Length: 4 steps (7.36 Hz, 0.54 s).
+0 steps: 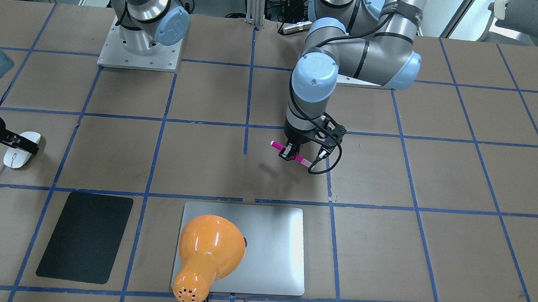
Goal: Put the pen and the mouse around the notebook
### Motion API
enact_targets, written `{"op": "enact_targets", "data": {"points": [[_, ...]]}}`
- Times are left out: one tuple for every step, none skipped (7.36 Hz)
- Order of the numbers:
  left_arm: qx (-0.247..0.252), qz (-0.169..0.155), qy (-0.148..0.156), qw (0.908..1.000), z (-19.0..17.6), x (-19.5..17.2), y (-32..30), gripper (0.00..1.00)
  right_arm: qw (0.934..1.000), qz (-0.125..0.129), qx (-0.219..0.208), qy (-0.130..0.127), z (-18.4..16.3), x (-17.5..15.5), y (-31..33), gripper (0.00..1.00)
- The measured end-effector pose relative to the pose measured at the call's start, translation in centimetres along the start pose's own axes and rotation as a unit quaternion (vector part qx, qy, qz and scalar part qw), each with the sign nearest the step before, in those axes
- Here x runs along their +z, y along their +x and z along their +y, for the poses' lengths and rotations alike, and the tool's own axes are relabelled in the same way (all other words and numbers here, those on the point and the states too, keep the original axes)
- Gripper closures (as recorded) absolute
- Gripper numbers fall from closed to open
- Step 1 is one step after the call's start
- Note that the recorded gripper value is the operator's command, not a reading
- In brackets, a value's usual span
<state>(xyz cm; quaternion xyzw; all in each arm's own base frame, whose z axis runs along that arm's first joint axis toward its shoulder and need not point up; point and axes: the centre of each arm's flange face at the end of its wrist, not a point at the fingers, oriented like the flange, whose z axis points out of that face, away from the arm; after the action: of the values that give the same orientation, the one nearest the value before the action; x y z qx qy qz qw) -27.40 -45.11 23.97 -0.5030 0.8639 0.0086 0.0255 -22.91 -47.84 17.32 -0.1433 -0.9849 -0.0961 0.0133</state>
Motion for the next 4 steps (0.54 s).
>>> {"op": "enact_targets", "data": {"points": [[-0.039, 0.011, 0.002, 0.9992, 3.2, 0.4, 0.8, 1.0, 1.0, 0.0, 0.0, 0.0, 0.0, 0.0, 0.0, 0.28], [-0.073, 0.023, 0.003, 0.997, 5.6, 0.4, 1.8, 1.0, 1.0, 0.0, 0.0, 0.0, 0.0, 0.0, 0.0, 0.42], [-0.099, 0.029, 0.002, 0.9946, 7.0, 0.5, 3.0, 1.0, 1.0, 0.0, 0.0, 0.0, 0.0, 0.0, 0.0, 0.44], [-0.121, 0.028, 0.0, 0.9923, 7.8, 1.2, 4.0, 1.0, 1.0, 0.0, 0.0, 0.001, 0.0, -0.1, 0.0, 0.44]]}}
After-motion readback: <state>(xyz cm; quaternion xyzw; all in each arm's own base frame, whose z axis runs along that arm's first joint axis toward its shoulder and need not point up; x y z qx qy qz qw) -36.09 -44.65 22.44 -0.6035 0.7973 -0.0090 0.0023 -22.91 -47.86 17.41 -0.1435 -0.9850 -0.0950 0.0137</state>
